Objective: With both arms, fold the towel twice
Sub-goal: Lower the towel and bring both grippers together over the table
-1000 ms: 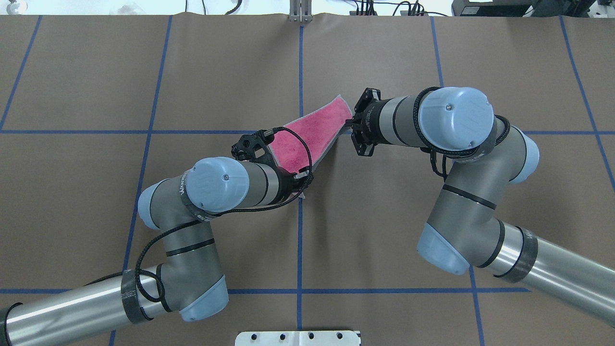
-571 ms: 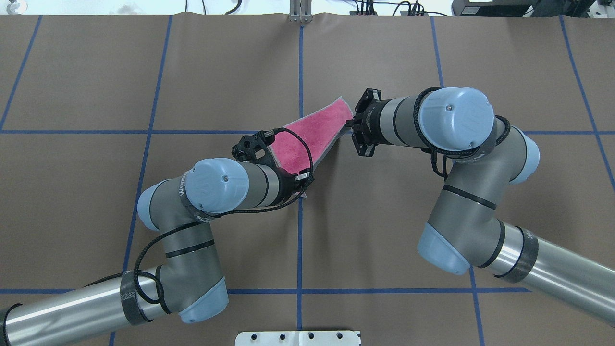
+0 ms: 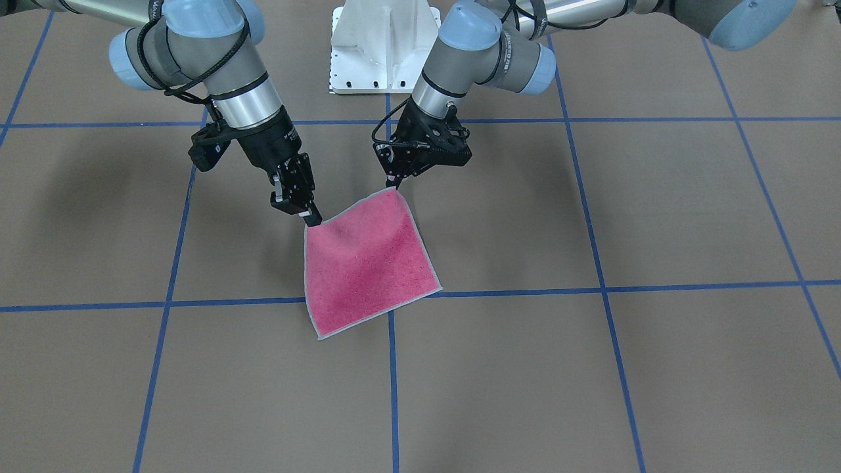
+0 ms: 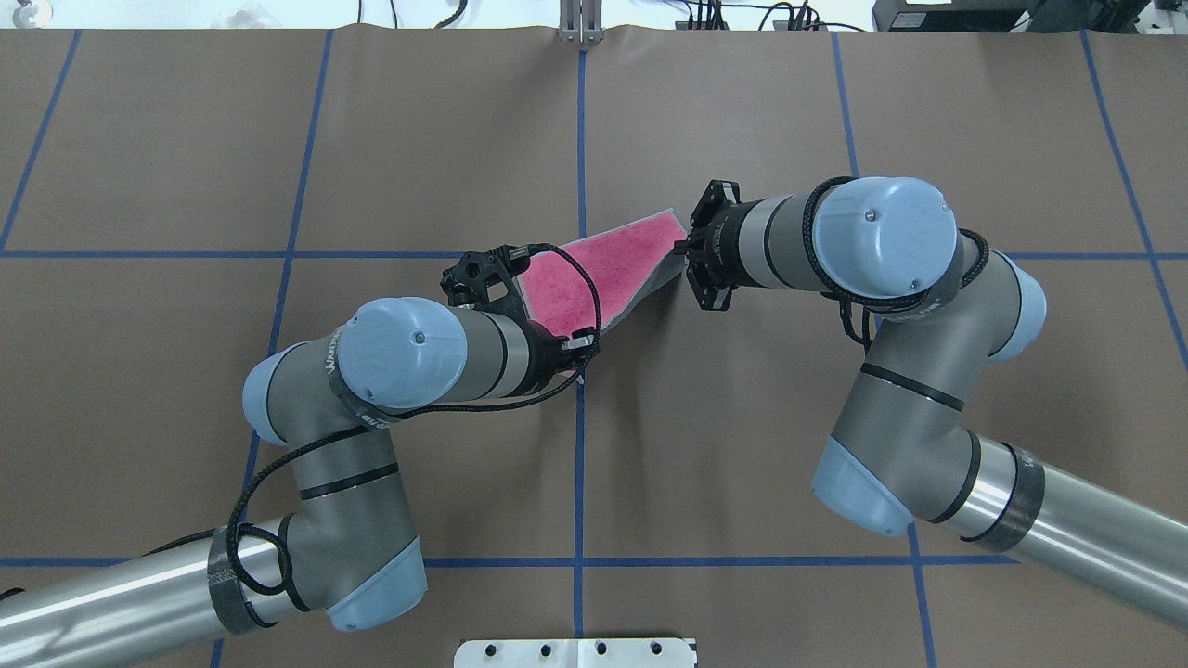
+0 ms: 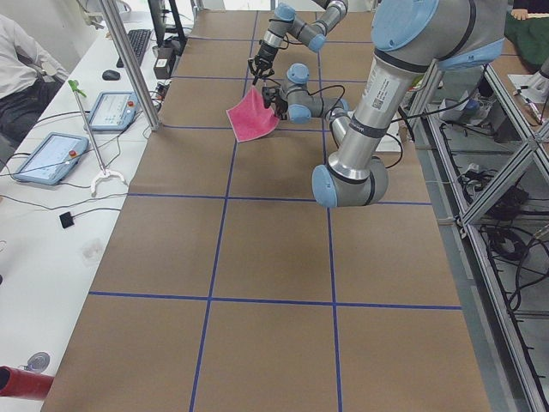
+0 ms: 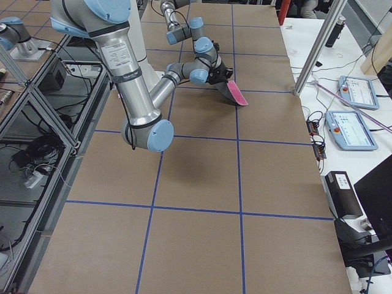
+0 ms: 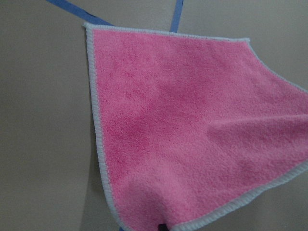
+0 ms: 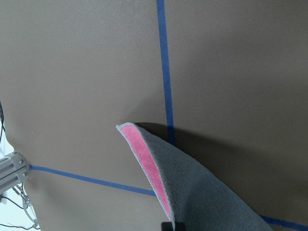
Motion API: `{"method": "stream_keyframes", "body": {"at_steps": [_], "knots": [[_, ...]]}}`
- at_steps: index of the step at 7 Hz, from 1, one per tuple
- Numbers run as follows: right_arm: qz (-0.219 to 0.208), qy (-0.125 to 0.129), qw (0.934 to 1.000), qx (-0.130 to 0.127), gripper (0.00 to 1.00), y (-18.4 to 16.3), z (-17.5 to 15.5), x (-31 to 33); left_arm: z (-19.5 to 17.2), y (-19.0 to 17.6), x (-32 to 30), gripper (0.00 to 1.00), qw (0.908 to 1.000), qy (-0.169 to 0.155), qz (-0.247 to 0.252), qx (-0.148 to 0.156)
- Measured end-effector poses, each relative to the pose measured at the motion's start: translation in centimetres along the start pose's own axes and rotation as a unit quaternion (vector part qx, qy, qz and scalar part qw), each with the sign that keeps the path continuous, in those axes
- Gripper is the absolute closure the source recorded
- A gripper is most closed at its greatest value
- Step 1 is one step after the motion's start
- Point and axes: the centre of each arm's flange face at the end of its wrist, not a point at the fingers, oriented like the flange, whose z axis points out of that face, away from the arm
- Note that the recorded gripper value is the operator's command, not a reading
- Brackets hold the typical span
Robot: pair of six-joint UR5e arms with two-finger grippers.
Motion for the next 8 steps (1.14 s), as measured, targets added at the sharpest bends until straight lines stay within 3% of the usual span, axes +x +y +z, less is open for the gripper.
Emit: {"method": "stream_keyframes", "body": {"at_steps": [2, 4, 8], "knots": [[-0.080, 0.024, 0.9965, -0.014, 1.00, 1.3, 0.2, 3.1, -0.7, 0.1, -0.3, 1.00, 0.9978, -0.011, 0.065, -0.004], [-0.151, 0.042, 0.9869, -0.037, 1.00, 2.7, -0.6, 6.3, -0.7, -0.4, -0.9, 1.00, 0.9920, -0.016, 0.125, -0.005], [-0.186, 0.051, 0.9801, -0.045, 1.00, 2.7, -1.1, 7.7, -2.6, -4.2, -3.3, 1.00, 0.9838, -0.022, 0.177, -0.017]]}}
